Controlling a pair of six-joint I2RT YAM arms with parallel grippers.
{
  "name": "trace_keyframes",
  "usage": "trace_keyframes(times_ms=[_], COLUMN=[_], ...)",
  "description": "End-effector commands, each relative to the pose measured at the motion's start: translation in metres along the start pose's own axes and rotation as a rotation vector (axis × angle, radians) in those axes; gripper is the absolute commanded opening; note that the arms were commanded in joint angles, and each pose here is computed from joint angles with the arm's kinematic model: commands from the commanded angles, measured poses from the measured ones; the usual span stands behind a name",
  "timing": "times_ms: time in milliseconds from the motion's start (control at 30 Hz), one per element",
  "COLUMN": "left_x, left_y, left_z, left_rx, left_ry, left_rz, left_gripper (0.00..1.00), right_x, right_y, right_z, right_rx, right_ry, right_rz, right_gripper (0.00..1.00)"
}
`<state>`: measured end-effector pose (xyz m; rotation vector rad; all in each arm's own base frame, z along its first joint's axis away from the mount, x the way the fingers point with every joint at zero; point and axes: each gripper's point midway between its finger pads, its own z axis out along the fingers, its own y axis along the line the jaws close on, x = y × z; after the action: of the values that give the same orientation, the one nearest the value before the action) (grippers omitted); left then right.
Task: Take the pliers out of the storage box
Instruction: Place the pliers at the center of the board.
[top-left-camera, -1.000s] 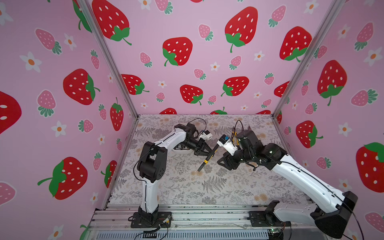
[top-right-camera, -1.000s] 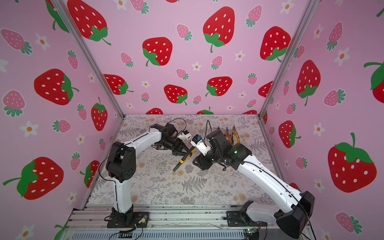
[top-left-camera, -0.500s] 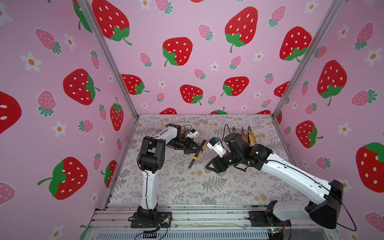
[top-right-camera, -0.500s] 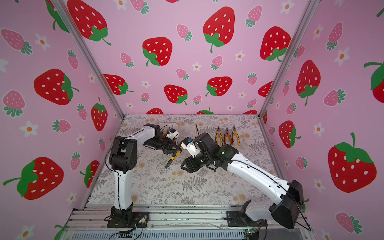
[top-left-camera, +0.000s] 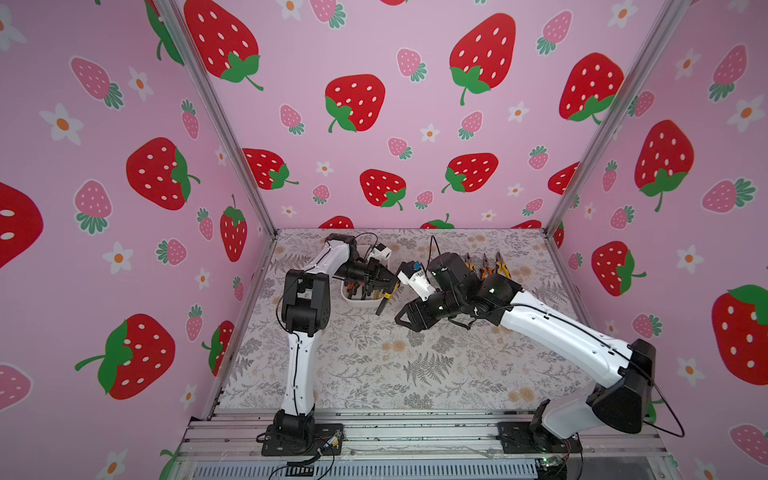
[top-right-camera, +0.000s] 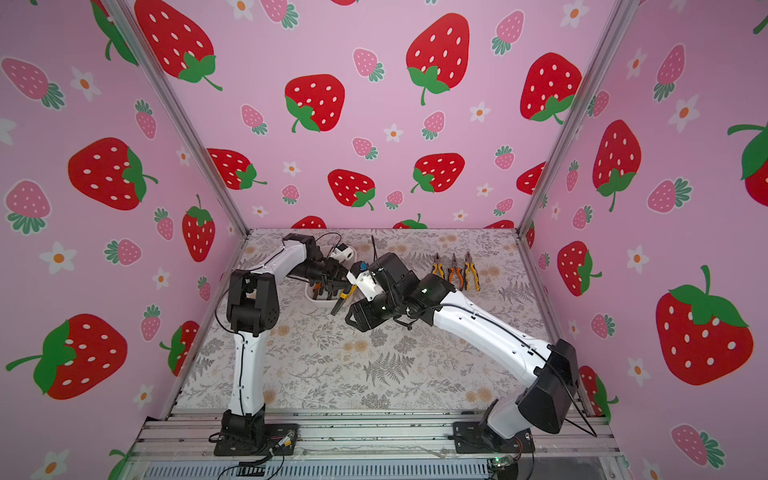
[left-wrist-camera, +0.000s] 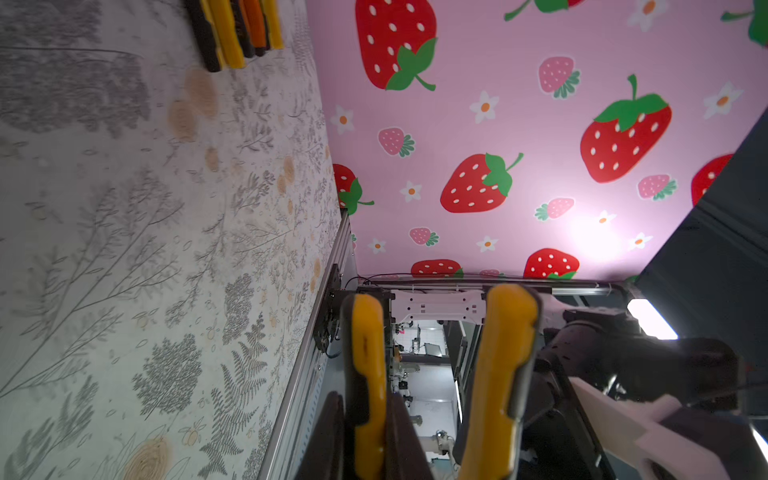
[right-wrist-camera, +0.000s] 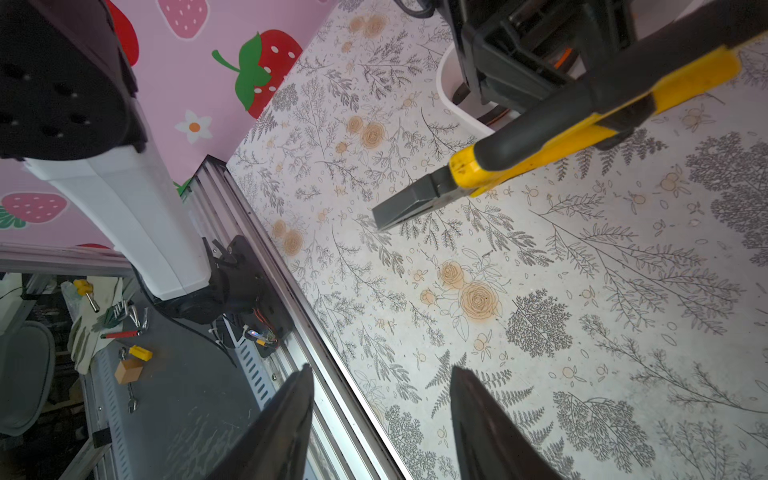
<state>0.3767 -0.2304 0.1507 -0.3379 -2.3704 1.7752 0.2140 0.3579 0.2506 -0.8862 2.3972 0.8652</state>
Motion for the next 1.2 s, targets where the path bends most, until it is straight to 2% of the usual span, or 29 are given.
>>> trace_keyframes(times_ms=[0,33,67,133,200,300,400,567,733,833,1033,1167], left_x=[-0.028,-0.035,-0.038,-0.040,-0.043,-0.040,-0.036,-0.031,-0.029,-0.030,-0.029,-0.029], left_y=[0.066,0.052,0.047,0.049,0.047,0.048,0.040,0.027,0.000,-0.017,-0.029,-0.028], left_z=[-0.050,-0.046,-0.048,-0.047,-0.042,-0.043,-0.033,-0.012,0.009,0.015,0.020,0.021], left_rx=[-0.742,-0.607,-0.566,-0.705,-0.758,-0.911,-0.960,-0.929,-0.876,-0.812,-0.759,-0.754], left_ry=[-0.192,-0.205,-0.188,-0.173,-0.179,-0.187,-0.205,-0.230,-0.256,-0.281,-0.278,-0.278], left_rz=[-0.130,-0.171,-0.210,-0.172,-0.159,-0.138,-0.120,-0.105,-0.057,-0.040,-0.024,-0.024], left_gripper=[0.00,0.00,0.00,0.00,0.00,0.00,0.00,0.00,0.00,0.00,0.00,0.00], right_x=[0.001,0.000,-0.001,-0.003,-0.005,-0.009,-0.015,-0.027,-0.030,-0.033,-0.041,-0.043], right_y=[-0.005,-0.006,-0.007,-0.009,-0.013,-0.033,-0.045,-0.073,-0.095,-0.099,-0.102,-0.093], right_z=[0.005,0.005,0.004,0.003,0.004,0.012,0.026,0.052,0.079,0.087,0.091,0.091], right_rx=[0.035,0.043,0.052,0.066,0.083,0.140,0.151,0.174,0.139,0.085,-0.047,-0.166], right_ry=[0.026,0.026,0.027,0.023,0.014,-0.002,-0.008,-0.016,-0.009,-0.046,-0.121,-0.158], right_rz=[0.025,0.027,0.028,0.045,0.090,0.244,0.360,0.465,0.529,0.562,0.600,0.623], right_gripper=[0.58,0.58,0.58,0.58,0.59,0.61,0.62,0.62,0.61,0.60,0.53,0.34])
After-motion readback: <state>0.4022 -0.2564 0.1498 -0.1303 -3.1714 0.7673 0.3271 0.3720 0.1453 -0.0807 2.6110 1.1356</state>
